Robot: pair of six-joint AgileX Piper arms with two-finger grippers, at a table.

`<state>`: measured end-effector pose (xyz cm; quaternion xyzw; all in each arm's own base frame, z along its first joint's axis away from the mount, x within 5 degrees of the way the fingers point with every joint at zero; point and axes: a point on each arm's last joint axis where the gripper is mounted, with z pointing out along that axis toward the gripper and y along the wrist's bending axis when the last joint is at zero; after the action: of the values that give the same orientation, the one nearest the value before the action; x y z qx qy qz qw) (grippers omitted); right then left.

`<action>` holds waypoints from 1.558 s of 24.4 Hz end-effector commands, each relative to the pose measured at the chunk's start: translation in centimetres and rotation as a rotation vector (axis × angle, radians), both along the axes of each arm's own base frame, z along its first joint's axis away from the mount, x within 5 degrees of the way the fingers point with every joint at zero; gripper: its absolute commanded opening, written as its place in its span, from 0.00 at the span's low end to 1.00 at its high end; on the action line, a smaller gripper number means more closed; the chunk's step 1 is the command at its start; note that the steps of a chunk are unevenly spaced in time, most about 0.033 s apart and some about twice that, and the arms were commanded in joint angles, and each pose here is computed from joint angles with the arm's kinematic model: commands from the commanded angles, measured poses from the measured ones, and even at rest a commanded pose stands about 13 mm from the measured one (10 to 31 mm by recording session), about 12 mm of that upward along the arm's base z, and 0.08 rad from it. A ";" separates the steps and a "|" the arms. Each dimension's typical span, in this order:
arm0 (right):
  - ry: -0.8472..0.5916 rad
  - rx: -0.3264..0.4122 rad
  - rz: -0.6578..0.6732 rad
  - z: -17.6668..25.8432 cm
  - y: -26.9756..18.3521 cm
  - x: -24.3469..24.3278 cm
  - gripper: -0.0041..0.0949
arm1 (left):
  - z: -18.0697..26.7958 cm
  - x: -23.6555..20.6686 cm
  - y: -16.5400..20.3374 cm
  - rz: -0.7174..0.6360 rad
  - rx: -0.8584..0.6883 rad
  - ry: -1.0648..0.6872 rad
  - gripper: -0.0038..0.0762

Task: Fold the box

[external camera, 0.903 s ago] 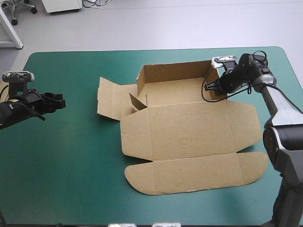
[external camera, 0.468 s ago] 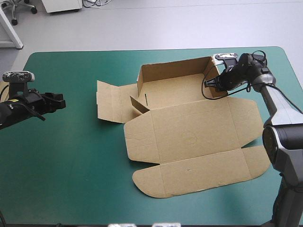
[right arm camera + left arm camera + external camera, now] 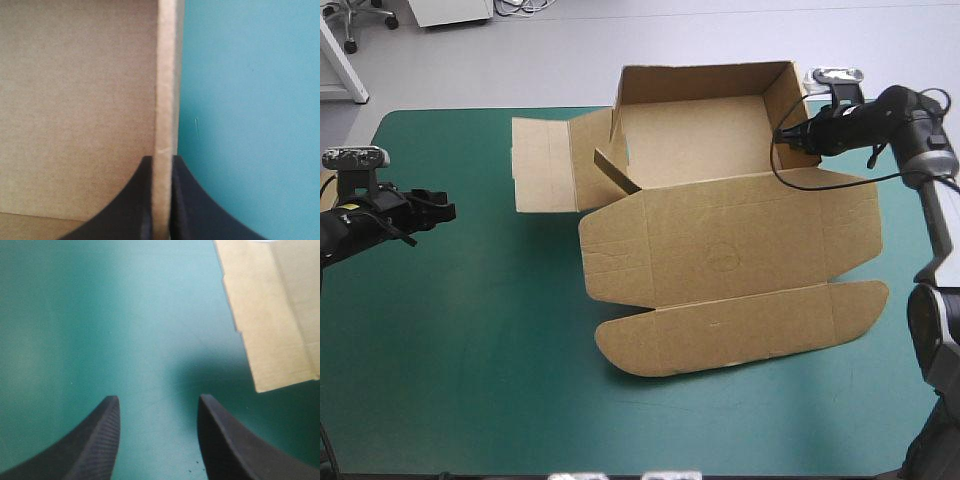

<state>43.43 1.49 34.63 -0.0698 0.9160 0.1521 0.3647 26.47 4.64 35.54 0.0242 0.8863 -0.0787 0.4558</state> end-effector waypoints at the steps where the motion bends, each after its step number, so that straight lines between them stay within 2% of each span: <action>1: -0.238 0.134 -0.020 7.2 -1.0 -2.7 0.03 | 0.8 0.8 0.2 0.040 -0.037 -0.060 0.48; 5: -0.315 0.189 -0.028 9.6 -2.3 -4.3 0.03 | -0.2 1.6 0.5 0.042 -0.057 -0.027 0.48; 11: -0.333 0.181 0.015 11.0 -2.1 -5.9 0.03 | -0.9 2.8 0.4 0.022 -0.103 -0.042 0.48; 15: -0.335 0.189 0.033 11.6 -1.9 -6.6 0.03 | -2.0 4.4 0.0 -0.025 -0.227 -0.060 0.48; 21: -0.318 0.200 0.081 11.9 -1.5 -7.2 0.03 | -4.0 6.8 -1.2 -0.180 -0.492 -0.080 0.48; 24: -0.312 0.204 0.098 11.8 -1.2 -7.3 0.03 | -4.9 7.8 -2.7 -0.325 -0.649 -0.104 0.48; 31: -0.300 0.186 0.108 11.5 -1.3 -7.3 0.03 | -3.1 8.3 -8.7 -0.526 -0.727 -0.163 0.48; 33: -0.295 0.150 0.099 11.3 -1.5 -7.3 0.03 | -1.6 8.2 -9.1 -0.581 -0.779 -0.185 0.48; 38: -0.297 0.147 0.083 11.2 -1.6 -7.1 0.03 | 1.3 7.6 -10.6 -0.717 -0.895 -0.185 0.48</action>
<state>37.84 -0.46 42.39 -0.1141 0.8694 0.2085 0.4332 35.25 -4.83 32.89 0.1113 0.7186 -0.5374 0.4271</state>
